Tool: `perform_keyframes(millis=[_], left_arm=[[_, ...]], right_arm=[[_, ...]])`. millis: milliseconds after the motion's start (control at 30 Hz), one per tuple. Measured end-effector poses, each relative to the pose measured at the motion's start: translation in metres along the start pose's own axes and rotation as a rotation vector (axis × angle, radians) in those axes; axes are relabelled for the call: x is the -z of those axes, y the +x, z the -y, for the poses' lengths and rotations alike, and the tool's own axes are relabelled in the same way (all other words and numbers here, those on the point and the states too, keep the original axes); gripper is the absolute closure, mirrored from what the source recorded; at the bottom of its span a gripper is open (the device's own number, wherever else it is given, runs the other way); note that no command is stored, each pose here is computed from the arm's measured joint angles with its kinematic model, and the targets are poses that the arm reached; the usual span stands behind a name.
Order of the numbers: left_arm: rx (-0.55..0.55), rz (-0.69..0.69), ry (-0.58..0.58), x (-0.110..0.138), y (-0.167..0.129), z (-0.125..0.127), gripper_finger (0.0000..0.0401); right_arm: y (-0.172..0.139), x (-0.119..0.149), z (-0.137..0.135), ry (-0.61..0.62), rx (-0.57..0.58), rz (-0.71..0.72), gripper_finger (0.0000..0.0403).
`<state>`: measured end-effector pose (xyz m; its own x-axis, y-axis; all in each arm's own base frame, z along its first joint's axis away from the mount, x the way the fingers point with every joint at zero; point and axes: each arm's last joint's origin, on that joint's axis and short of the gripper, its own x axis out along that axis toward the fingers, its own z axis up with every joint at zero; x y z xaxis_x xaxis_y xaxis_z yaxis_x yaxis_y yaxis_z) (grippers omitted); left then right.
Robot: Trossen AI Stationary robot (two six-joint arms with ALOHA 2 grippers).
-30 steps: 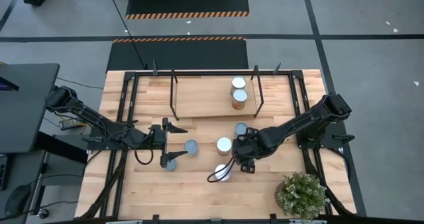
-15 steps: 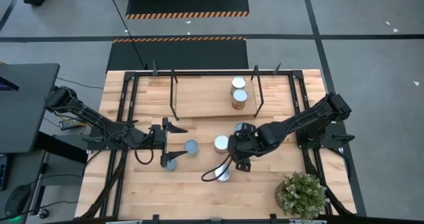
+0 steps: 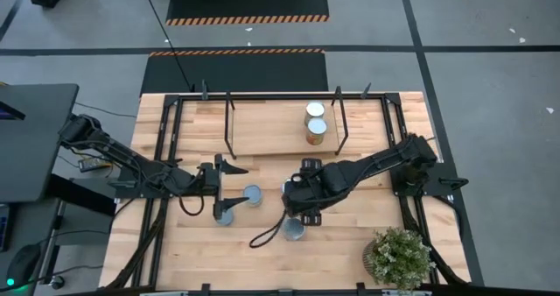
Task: Pick and place cans onto a shelf
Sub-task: Put the canned cherries on the shelf
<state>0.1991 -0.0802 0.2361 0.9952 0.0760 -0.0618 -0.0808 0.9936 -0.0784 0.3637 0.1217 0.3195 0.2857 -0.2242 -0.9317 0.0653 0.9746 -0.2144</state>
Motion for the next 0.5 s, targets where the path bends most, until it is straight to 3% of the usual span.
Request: perform_keyframes(millis=[500], left_arm=[[-0.001,-0.006,0.0,0.001,0.0,0.0,0.0013]], right_arm=[[0.01,-0.037,0.074,-0.029,0.014,0.079,0.0078]])
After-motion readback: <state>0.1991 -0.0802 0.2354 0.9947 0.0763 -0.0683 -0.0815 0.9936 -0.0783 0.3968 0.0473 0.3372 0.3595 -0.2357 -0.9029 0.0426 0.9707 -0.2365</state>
